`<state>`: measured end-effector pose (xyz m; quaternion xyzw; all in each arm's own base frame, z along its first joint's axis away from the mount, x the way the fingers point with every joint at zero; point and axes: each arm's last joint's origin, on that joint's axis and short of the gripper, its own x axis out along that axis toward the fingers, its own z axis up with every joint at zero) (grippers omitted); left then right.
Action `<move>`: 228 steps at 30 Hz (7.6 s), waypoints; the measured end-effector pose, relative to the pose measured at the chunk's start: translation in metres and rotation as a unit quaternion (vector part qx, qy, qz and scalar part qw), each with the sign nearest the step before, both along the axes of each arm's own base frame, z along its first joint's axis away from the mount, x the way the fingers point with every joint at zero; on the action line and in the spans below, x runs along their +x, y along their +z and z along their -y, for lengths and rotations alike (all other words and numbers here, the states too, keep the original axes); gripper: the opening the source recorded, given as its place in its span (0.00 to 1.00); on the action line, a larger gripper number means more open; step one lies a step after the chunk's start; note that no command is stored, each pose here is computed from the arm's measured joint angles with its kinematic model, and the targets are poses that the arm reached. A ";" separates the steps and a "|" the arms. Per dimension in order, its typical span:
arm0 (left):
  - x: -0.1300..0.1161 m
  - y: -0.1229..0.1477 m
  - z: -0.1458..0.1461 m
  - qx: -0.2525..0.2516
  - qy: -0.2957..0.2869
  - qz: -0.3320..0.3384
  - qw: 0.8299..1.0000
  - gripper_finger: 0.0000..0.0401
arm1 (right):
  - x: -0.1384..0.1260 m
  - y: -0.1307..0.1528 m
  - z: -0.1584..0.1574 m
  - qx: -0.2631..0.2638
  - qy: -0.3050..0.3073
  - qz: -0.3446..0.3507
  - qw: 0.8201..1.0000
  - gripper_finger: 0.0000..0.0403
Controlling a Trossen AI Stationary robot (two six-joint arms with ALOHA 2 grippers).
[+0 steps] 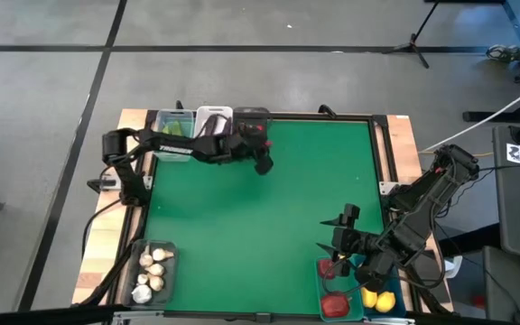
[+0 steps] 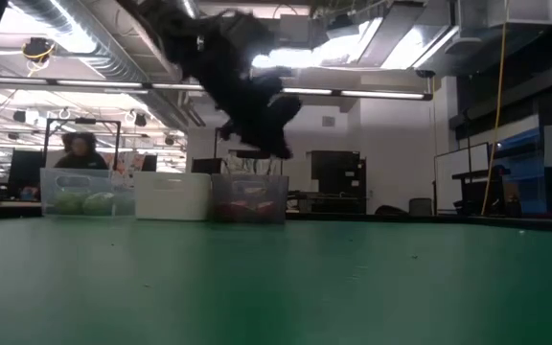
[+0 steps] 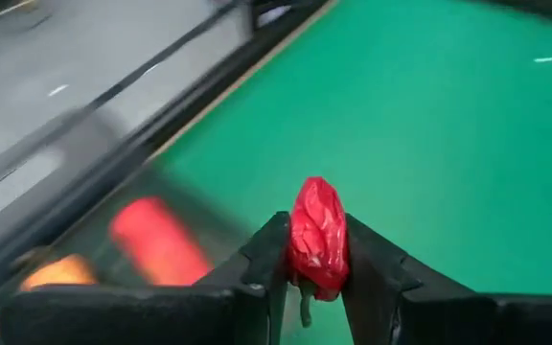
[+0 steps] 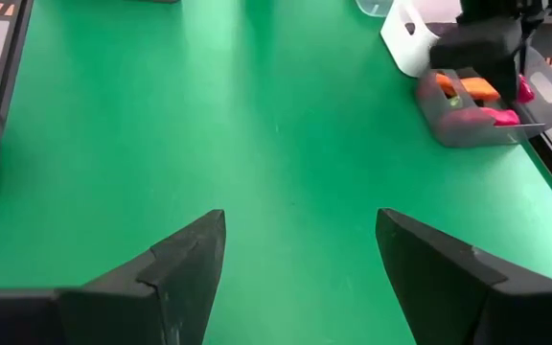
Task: Sort produce into baskets
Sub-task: Put the red chili pepper into the top black bin, then return to Home Position
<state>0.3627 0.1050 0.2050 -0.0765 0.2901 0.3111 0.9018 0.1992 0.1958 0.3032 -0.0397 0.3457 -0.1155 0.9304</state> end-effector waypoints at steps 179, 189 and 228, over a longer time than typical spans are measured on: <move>-0.282 -0.035 0.162 -0.002 -0.532 0.317 0.785 0.61 | -0.112 -0.132 0.155 0.106 0.207 0.366 0.901 0.67; -0.275 -0.035 0.146 0.051 -0.454 0.313 0.833 0.61 | -0.111 -0.132 0.157 0.088 0.179 0.369 0.908 0.67; -0.266 -0.037 0.118 0.073 -0.397 0.302 0.864 0.61 | -0.097 -0.142 0.187 0.105 0.108 0.324 0.934 0.67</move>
